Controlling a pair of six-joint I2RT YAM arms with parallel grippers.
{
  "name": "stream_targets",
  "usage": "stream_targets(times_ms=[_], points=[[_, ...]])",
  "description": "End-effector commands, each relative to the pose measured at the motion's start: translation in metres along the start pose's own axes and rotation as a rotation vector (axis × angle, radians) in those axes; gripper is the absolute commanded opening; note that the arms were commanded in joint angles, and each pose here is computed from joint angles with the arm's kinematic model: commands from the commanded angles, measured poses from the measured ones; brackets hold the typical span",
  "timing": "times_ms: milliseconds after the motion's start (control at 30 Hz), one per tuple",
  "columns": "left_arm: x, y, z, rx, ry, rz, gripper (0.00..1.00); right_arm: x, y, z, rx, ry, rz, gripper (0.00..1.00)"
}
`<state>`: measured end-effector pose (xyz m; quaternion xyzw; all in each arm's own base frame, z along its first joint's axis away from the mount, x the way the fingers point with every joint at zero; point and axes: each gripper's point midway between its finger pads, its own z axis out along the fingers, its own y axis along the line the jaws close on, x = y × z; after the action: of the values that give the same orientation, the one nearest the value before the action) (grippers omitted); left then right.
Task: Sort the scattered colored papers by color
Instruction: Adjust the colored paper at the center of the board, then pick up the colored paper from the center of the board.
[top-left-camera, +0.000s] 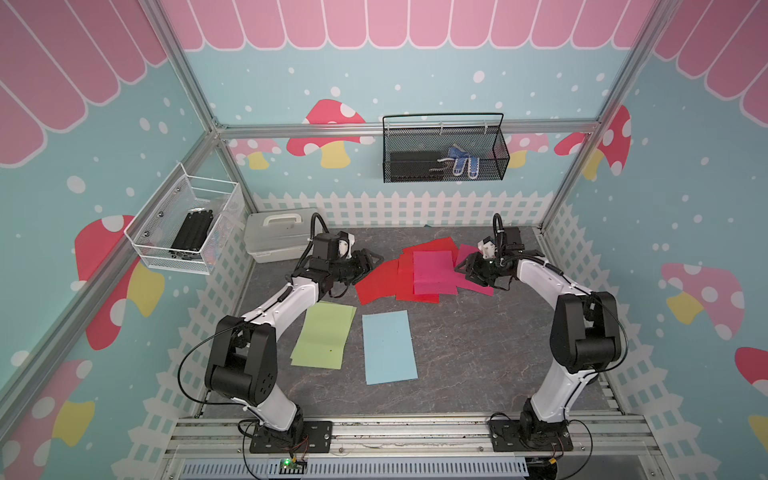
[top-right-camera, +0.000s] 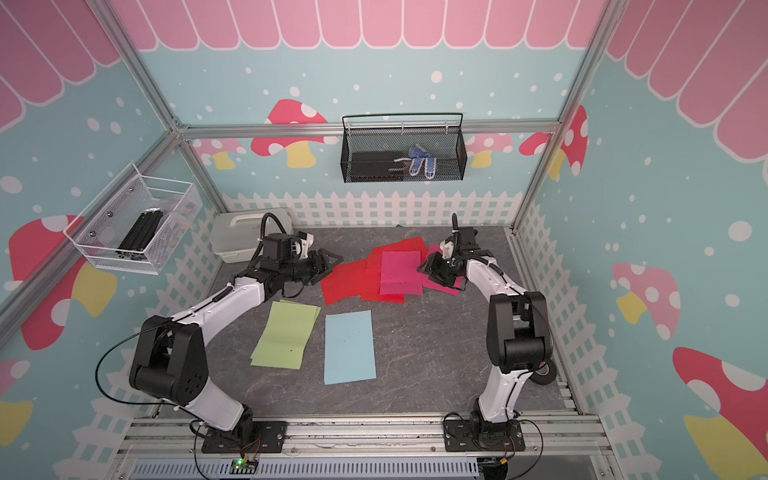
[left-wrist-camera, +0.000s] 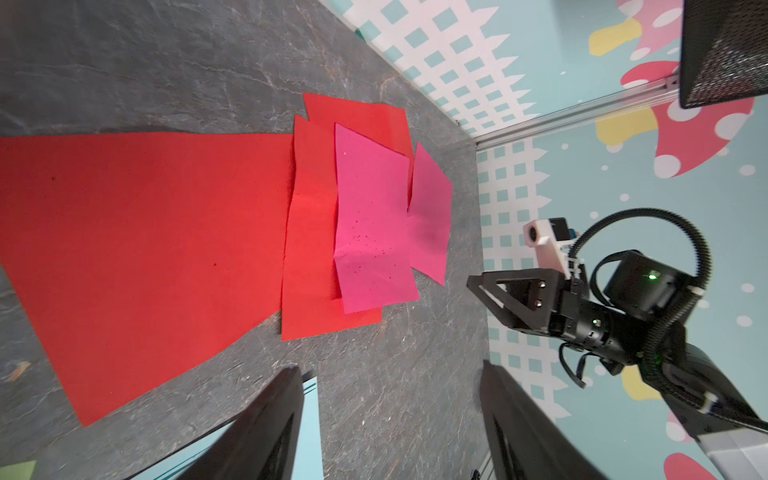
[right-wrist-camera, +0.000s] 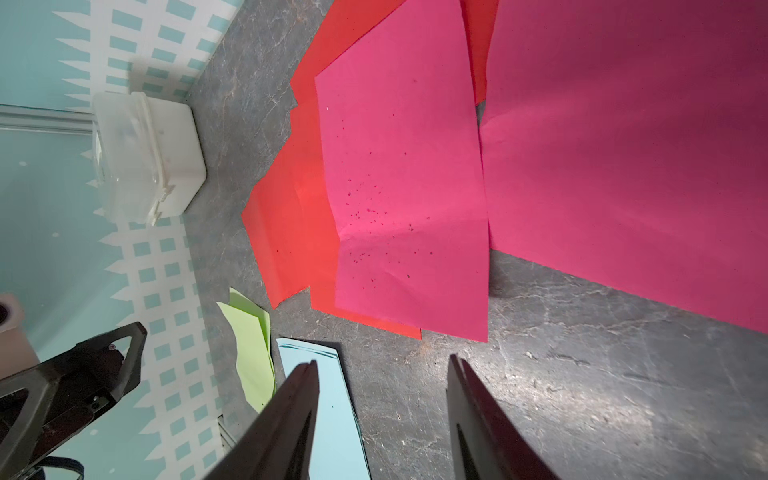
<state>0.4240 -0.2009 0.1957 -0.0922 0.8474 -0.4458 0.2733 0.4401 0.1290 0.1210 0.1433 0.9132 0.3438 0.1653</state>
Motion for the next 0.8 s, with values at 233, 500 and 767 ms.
stream_targets(times_ms=[233,500,767], points=[[-0.004,0.0,0.004,0.047,-0.003,-0.016,0.7,0.001,-0.043,0.035,-0.017,0.067,0.113,0.51],[-0.007,0.007,0.003,0.039,-0.01,-0.035,0.7,0.006,-0.056,0.058,-0.078,0.113,0.186,0.47],[-0.009,0.014,0.003,0.031,-0.015,-0.053,0.7,0.009,-0.057,0.071,-0.142,0.137,0.237,0.47]])
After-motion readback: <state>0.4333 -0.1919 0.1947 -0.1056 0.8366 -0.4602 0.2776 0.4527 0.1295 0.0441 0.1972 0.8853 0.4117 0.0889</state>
